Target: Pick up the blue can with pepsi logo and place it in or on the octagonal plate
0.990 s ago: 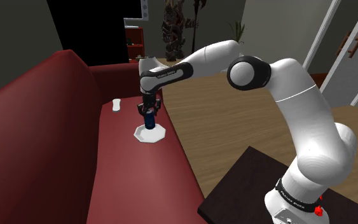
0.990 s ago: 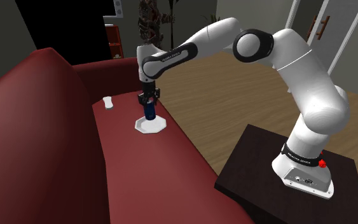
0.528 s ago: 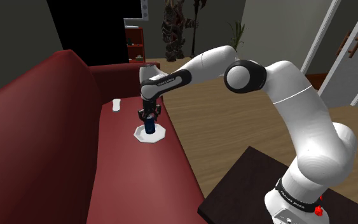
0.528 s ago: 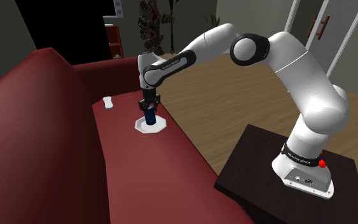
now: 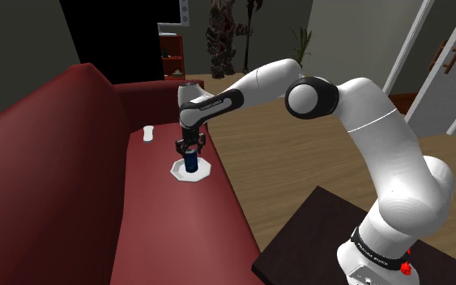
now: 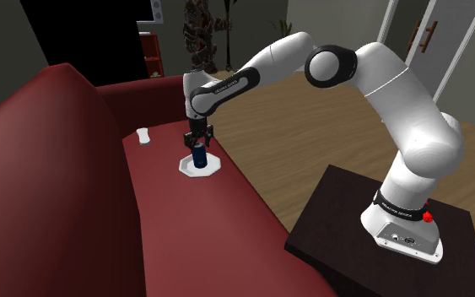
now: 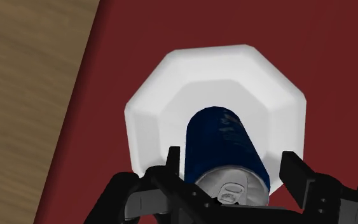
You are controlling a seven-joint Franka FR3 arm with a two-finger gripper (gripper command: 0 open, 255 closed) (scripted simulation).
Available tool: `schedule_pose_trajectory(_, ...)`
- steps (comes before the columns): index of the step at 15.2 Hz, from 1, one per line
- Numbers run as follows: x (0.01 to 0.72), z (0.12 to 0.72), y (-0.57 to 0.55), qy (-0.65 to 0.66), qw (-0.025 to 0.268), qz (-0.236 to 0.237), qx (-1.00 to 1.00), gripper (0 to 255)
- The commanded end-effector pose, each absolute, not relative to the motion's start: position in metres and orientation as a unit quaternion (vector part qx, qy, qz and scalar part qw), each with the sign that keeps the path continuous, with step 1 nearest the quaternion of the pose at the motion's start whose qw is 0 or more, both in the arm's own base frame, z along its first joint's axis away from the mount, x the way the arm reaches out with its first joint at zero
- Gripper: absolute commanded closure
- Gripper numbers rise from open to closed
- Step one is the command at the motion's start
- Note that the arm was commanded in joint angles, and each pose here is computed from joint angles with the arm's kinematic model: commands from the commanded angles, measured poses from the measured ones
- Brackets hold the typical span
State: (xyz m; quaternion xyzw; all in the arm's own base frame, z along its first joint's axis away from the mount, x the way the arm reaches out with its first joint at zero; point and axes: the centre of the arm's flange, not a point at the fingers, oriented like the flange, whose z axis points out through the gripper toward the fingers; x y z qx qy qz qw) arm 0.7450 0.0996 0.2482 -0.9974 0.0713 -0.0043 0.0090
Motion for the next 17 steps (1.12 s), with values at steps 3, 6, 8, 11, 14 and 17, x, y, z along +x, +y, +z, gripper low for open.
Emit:
schedule_pose_trajectory(3,0.745,0.248,0.100,0.071,0.009,-0.004,-0.997,0)
schedule_pose_trajectory(6,0.745,0.262,0.099,0.071,0.009,-0.004,-0.997,0)
schedule_pose_trajectory(8,0.745,0.288,0.099,0.071,0.009,-0.004,-0.997,0)
schedule_pose_trajectory(11,0.745,0.298,0.099,0.071,0.009,-0.004,-0.997,0)
schedule_pose_trajectory(14,0.745,0.298,0.099,0.071,0.009,-0.004,-0.997,0)
schedule_pose_trajectory(17,0.745,0.298,0.099,0.071,0.009,-0.004,-0.997,0)
